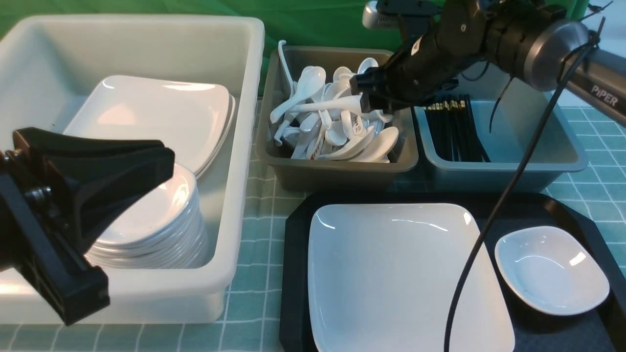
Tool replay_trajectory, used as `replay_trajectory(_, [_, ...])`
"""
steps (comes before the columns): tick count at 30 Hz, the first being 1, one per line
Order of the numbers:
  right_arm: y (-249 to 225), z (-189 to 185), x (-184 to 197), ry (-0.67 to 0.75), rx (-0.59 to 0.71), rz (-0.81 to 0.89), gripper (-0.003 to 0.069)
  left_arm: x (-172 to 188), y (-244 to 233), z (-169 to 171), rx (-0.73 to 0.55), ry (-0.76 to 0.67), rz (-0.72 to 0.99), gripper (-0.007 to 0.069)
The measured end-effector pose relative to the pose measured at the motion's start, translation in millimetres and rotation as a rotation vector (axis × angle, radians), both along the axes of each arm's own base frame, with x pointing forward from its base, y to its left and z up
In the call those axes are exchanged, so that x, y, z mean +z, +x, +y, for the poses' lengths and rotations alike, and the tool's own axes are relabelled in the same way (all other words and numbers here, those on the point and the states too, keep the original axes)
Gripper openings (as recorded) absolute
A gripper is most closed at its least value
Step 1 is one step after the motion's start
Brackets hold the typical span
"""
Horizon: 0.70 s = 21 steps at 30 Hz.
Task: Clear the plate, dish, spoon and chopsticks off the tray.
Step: Use the right arm to put the soup spoon into the small storage box in the middle, then use the right arm to grab a small plate from the dinner plate
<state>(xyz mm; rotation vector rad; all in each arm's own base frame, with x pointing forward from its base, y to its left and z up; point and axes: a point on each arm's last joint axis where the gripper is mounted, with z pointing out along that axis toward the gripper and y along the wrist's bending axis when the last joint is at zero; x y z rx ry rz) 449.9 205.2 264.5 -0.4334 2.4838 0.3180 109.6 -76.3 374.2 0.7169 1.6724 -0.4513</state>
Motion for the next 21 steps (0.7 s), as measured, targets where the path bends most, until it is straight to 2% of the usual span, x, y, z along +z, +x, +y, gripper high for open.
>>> replay_trajectory(2, [-9.8,-3.8,13.6,-0.04,0.049,0.017,0.0457,-1.8,1.4,-1.1,-0.005,0.004,0.017,0.0017])
replay_trajectory(6, [-50.5,-20.7,63.6,-0.153,0.192,0.069,0.0284,-7.9,6.3,-4.9,-0.025,0.025,0.069,0.0017])
replay_trajectory(7, [-54.1,-22.2,65.3,-0.166,0.202,0.085,0.0274,-8.3,6.7,-5.2,-0.027,0.026,0.073,0.0017])
replay_trajectory(8, [-83.3,-40.0,86.4,-0.25,0.222,0.129,0.0192,-9.6,7.1,-5.9,-0.033,0.032,0.084,0.0017])
replay_trajectory(10, [-105.2,-54.0,96.8,-0.296,0.214,0.122,0.0168,-9.7,7.0,-5.9,-0.034,0.032,0.085,0.0017])
replay_trajectory(13, [-128.9,-70.6,89.0,-0.375,0.207,0.157,0.0169,-9.5,6.8,-5.8,-0.033,0.032,0.083,0.0017])
replay_trajectory(16, [-181.8,-101.3,54.4,-0.487,0.22,0.237,0.0237,-9.5,7.0,-5.7,-0.032,0.034,0.081,0.0017])
replay_trajectory(18, [-192.6,-106.7,44.4,-0.498,0.228,0.229,0.0269,-9.5,7.0,-5.7,-0.032,0.034,0.081,0.0017])
replay_trajectory(21, [-213.5,-116.3,2.4,-0.536,0.293,0.254,0.0352,-9.5,7.0,-5.7,-0.032,0.034,0.081,0.0017])
